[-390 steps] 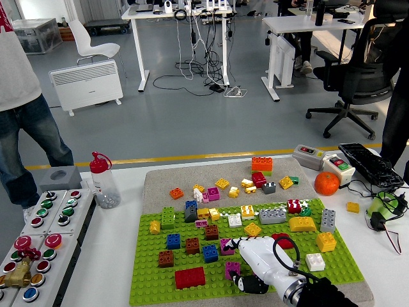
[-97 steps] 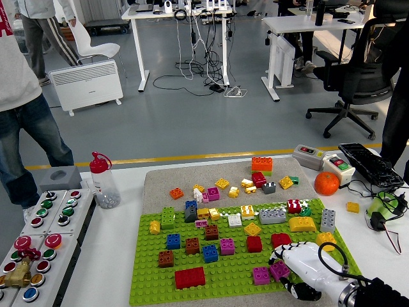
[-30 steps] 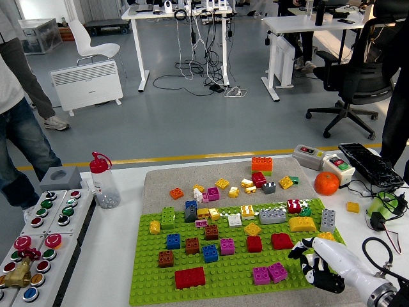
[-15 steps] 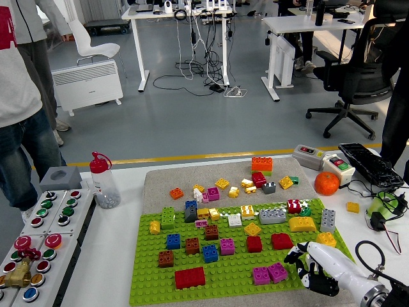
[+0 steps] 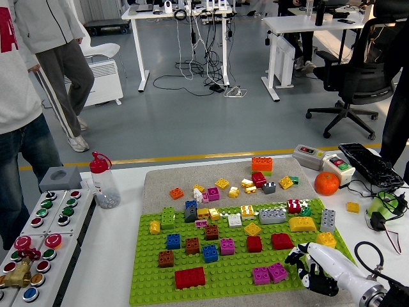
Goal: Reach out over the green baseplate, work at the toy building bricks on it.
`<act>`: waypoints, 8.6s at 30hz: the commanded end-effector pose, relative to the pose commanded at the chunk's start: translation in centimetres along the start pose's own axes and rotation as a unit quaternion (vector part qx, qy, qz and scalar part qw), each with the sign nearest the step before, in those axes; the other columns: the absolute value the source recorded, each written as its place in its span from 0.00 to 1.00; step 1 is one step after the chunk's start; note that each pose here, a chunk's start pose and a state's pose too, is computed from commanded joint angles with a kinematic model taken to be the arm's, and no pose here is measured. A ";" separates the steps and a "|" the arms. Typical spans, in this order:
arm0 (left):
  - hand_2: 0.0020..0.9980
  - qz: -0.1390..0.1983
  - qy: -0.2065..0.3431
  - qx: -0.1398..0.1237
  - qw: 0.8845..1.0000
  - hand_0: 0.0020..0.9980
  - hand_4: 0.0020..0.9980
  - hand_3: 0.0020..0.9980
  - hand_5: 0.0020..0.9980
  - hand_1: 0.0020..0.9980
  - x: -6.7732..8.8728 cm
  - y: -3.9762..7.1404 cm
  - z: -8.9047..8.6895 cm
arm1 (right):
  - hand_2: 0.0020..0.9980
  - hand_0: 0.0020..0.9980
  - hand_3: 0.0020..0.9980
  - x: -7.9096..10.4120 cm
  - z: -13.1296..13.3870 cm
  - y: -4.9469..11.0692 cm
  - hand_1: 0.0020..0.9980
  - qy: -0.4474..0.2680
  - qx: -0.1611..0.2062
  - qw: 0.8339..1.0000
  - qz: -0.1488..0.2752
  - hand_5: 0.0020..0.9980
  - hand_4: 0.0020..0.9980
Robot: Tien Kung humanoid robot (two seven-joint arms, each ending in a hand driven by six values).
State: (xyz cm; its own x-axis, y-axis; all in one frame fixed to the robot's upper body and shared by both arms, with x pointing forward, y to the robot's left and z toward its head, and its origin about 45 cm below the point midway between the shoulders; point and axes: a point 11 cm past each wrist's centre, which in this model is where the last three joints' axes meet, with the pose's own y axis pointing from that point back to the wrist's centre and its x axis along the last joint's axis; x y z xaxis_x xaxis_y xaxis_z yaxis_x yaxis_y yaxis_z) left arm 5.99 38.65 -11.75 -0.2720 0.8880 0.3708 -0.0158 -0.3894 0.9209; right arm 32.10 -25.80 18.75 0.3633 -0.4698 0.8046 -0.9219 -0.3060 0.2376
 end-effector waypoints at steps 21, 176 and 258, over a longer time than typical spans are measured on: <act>0.56 0.002 -0.002 0.004 1.000 0.67 0.24 0.46 1.00 0.61 0.1 0.0 -0.3 | 0.61 0.17 0.56 -0.9 0.4 0.1 0.27 -0.002 -0.007 1.000 -0.013 0.04 0.18; 0.56 0.001 -0.003 0.001 1.000 0.67 0.24 0.46 1.00 0.61 0.0 0.0 0.0 | 0.60 0.16 0.55 -0.8 -3.4 -0.7 0.29 0.063 0.069 0.995 0.021 0.06 0.22; 0.55 0.002 -0.009 -0.001 1.000 0.67 0.24 0.45 1.00 0.61 0.1 0.0 0.3 | 0.77 0.78 0.74 7.7 8.2 3.9 0.76 -0.795 0.066 0.543 0.264 0.44 0.52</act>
State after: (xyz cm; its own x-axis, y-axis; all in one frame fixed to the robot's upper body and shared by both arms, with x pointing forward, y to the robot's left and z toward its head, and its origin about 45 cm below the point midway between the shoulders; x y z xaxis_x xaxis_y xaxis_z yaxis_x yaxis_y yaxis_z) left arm 6.24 38.84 -11.66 -0.2551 0.8905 0.3767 -0.0163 -0.3935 0.9192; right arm 32.39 -37.42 21.45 -0.1923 -0.6103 -0.7685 -0.9746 0.2104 0.0768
